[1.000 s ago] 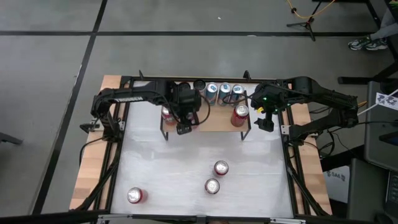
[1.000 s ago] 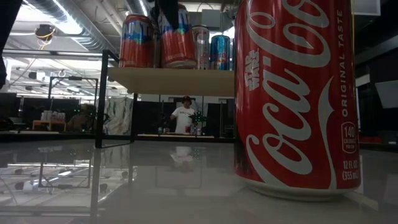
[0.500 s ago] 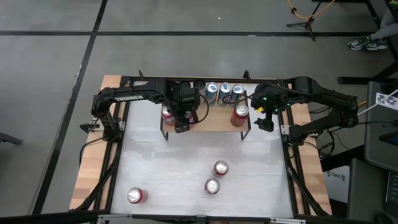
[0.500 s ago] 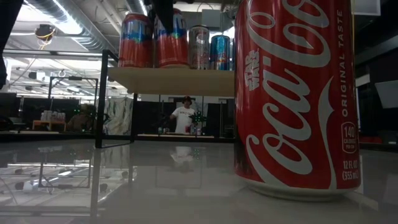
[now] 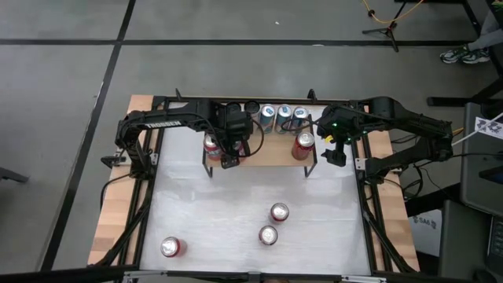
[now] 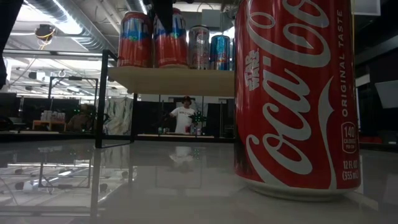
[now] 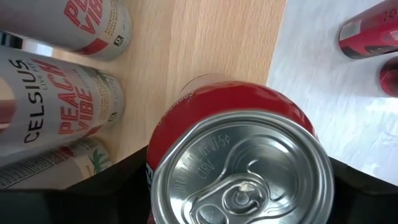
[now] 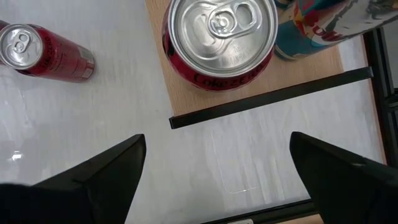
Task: Place canned beverage on shelf
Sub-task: Put the top orange soda can on the shelf aligned with the white soda can
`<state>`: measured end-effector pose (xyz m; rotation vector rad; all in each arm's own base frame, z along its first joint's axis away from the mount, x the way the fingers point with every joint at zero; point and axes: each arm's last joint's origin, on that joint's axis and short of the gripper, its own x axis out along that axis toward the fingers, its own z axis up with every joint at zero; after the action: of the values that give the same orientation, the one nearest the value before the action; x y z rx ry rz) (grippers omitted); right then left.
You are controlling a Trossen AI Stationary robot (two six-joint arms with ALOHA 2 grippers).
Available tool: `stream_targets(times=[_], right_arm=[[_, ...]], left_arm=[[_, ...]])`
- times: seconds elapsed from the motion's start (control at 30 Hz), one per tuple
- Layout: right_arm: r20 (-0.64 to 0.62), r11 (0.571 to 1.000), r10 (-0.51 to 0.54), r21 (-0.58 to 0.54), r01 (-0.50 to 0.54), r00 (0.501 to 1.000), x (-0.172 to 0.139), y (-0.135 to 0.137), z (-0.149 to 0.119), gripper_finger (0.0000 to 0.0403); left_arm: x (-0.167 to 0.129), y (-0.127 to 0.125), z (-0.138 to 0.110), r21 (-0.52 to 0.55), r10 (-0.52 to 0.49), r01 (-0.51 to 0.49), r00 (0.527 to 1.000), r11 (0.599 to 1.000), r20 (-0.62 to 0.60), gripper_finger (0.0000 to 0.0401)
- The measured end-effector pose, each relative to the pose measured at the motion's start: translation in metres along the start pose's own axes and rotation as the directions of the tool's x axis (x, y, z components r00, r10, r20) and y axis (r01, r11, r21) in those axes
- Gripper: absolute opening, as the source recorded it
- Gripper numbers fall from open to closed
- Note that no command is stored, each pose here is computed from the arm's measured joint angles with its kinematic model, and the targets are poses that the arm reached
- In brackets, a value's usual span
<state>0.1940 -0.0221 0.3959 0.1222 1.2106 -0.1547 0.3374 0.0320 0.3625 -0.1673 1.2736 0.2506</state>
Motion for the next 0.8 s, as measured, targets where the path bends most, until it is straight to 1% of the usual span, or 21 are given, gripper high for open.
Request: stream_targets(times=[0.17,0.8], right_arm=[[0.000,1.000,0.000,0.000,0.000,1.000,0.0000,0.0001,0.0000,0.0387],[0.000,1.000,0.000,0.000,0.000,1.000,0.0000,0.0000,0.0000,0.0387]], left_arm=[[0.0000,0.0000,0.0001,0.000,0.000,0.000,1.000,1.000,0.001,0.0312],[0.0000,0.0001,0.0003,-0.001,0.005,-0.005,1.000,1.000,0.004,0.0315]])
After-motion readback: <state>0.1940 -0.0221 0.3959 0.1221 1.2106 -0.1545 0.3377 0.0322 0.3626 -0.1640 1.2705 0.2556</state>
